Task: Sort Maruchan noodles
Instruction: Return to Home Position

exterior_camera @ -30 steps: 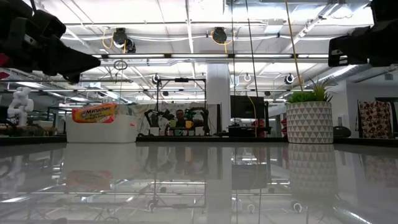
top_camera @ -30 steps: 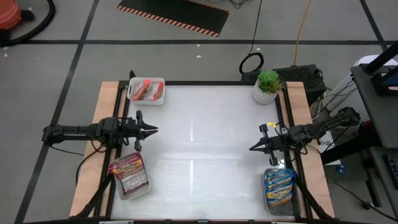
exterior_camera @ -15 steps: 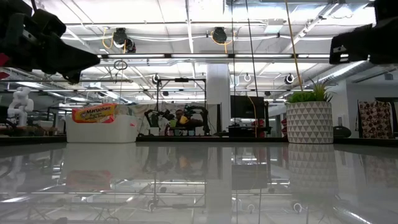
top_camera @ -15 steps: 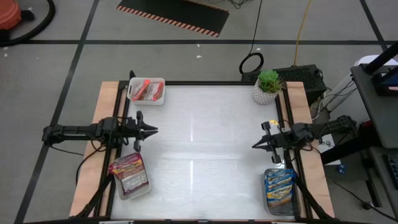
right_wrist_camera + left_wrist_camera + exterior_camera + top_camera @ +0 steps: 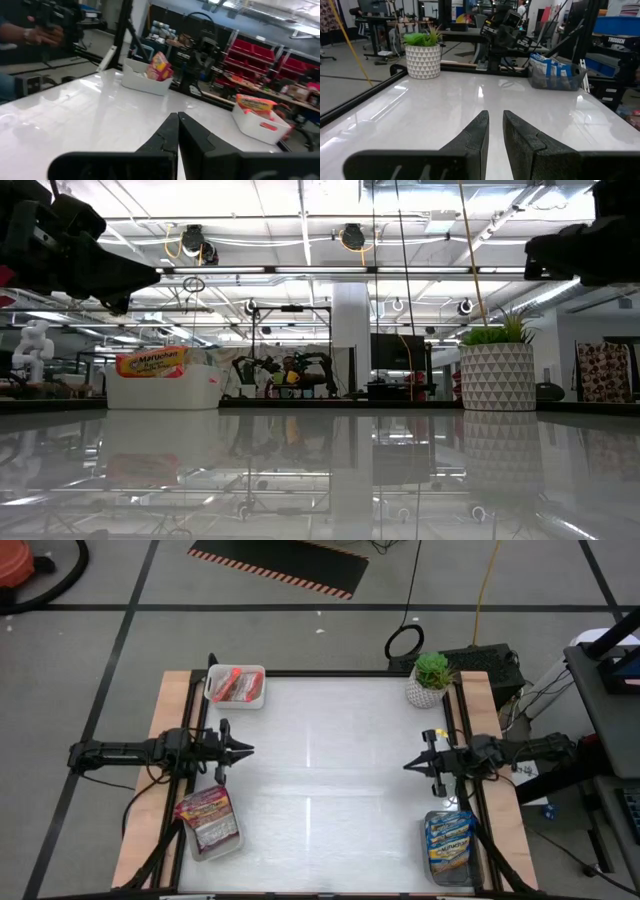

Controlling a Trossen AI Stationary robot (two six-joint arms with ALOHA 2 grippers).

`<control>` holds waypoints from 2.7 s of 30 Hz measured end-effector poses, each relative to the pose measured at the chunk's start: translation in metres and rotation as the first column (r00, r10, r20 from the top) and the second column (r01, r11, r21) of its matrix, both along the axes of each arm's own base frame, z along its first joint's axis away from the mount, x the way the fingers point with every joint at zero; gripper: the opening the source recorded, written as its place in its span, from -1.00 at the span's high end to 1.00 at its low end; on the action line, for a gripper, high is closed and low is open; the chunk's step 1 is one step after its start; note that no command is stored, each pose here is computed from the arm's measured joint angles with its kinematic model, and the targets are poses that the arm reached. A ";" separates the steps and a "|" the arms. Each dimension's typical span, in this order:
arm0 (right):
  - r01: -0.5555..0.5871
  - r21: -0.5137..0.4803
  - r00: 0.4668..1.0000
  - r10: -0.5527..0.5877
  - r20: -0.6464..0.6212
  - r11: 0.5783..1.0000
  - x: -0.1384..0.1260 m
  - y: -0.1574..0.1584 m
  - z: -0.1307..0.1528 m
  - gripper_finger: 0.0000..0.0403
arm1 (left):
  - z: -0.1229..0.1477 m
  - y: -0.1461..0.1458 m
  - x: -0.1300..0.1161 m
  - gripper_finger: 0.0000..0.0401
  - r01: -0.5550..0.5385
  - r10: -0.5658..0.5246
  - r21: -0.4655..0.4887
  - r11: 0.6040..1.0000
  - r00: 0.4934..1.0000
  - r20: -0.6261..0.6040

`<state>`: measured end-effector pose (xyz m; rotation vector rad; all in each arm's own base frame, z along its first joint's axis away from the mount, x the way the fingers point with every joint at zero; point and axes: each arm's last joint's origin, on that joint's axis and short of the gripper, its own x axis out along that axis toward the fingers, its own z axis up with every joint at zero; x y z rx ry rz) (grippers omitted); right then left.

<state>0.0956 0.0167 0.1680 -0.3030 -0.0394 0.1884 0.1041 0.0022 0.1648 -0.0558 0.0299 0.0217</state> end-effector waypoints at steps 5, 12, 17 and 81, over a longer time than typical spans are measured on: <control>0.061 0.036 0.998 -0.061 -0.008 0.997 0.001 -0.006 0.000 1.00 | 0.000 0.000 0.000 0.70 0.000 0.000 0.004 1.000 1.000 0.000; 0.059 0.043 0.998 -0.058 -0.008 0.997 0.001 -0.008 0.000 1.00 | 0.000 0.000 0.000 0.70 0.000 0.000 0.008 1.000 1.000 0.000; 0.067 0.057 0.998 -0.066 -0.010 0.996 0.001 -0.009 0.000 1.00 | 0.000 0.000 0.000 0.70 0.000 0.000 0.008 1.000 1.000 -0.001; 0.185 0.186 0.983 -0.184 -0.021 0.965 0.001 -0.019 0.001 1.00 | 0.006 -0.003 -0.007 0.70 -0.073 0.062 0.153 0.986 0.995 0.073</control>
